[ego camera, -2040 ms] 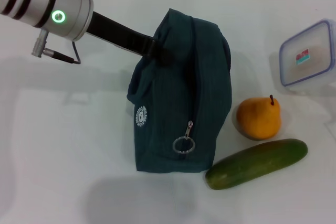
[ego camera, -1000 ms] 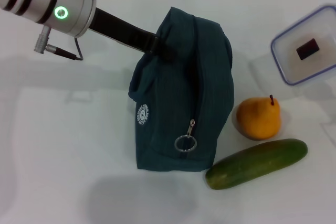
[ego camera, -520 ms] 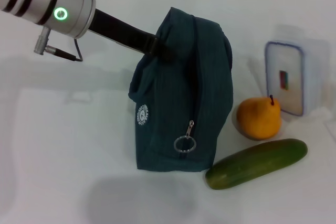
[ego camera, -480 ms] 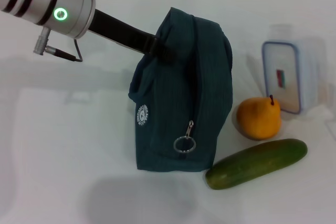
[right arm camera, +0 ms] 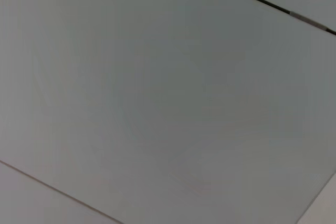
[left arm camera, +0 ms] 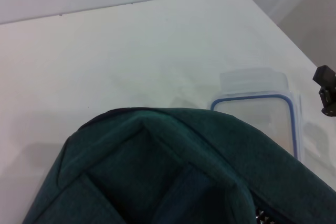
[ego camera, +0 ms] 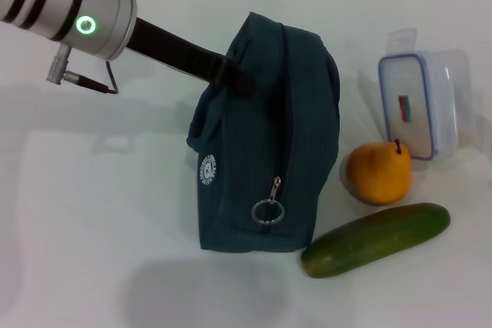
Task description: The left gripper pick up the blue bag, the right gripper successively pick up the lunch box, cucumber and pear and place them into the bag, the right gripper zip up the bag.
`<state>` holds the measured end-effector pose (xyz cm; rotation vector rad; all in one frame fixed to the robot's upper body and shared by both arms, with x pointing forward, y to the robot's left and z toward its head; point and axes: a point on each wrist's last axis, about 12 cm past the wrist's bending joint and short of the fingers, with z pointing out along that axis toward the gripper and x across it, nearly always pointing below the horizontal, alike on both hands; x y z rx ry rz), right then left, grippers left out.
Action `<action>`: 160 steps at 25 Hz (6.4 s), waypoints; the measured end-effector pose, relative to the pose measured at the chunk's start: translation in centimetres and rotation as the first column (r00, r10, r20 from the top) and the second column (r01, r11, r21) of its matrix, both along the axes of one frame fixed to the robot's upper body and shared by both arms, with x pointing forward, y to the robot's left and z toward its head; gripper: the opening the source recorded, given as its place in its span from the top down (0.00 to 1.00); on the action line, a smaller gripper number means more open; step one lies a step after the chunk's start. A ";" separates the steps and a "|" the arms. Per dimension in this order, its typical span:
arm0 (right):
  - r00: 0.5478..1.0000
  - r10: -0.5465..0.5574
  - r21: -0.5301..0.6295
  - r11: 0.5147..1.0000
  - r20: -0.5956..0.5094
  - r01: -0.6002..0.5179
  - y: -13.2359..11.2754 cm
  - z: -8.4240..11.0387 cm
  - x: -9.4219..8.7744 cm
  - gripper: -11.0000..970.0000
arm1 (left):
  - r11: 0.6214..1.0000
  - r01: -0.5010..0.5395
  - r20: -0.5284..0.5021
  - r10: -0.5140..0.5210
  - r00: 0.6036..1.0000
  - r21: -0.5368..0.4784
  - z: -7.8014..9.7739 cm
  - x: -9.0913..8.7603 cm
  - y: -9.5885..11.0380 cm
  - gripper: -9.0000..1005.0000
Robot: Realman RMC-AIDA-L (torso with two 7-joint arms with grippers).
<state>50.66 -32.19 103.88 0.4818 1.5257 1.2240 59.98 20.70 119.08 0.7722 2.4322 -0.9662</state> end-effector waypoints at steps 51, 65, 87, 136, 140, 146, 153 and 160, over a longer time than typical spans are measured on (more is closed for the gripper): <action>0.745 0.521 -0.566 0.494 -0.416 -0.661 -0.6 22.5 13.2 0.37 | 0.999 0.037 0.039 -0.037 0.999 0.006 0.0 0.6 -0.8 0.95; 0.625 0.472 -0.537 0.323 -0.622 -0.779 5.5 23.2 15.4 0.37 | 0.999 0.038 0.035 -0.038 0.999 0.001 -0.4 0.6 -0.9 0.95; 0.638 0.413 -0.585 0.264 -0.650 -0.767 8.6 20.4 15.9 0.40 | 0.998 0.060 0.031 -0.060 0.998 0.002 -1.5 0.3 -0.6 0.95; 0.661 0.411 -0.616 0.257 -0.627 -0.744 10.6 19.0 16.2 0.87 | 0.997 0.075 0.049 -0.075 0.996 0.005 -1.6 0.3 -0.6 0.95; 0.660 0.408 -0.613 0.261 -0.630 -0.746 10.4 18.8 16.1 0.89 | 0.997 0.074 0.048 -0.074 0.996 0.004 -1.7 0.3 -0.5 0.95; 0.662 0.402 -0.610 0.268 -0.633 -0.746 10.0 18.6 16.0 0.92 | 0.997 0.074 0.048 -0.074 0.996 0.004 -1.7 0.3 -0.5 0.95; 0.662 0.406 -0.603 0.280 -0.631 -0.747 9.5 18.5 15.8 0.96 | 0.997 0.075 0.049 -0.075 0.996 0.004 -1.6 0.3 -0.6 0.95; 0.675 0.427 -0.584 0.341 -0.602 -0.737 8.1 18.5 15.5 0.97 | 0.997 0.073 0.047 -0.073 0.996 0.003 -1.6 0.4 -0.6 0.95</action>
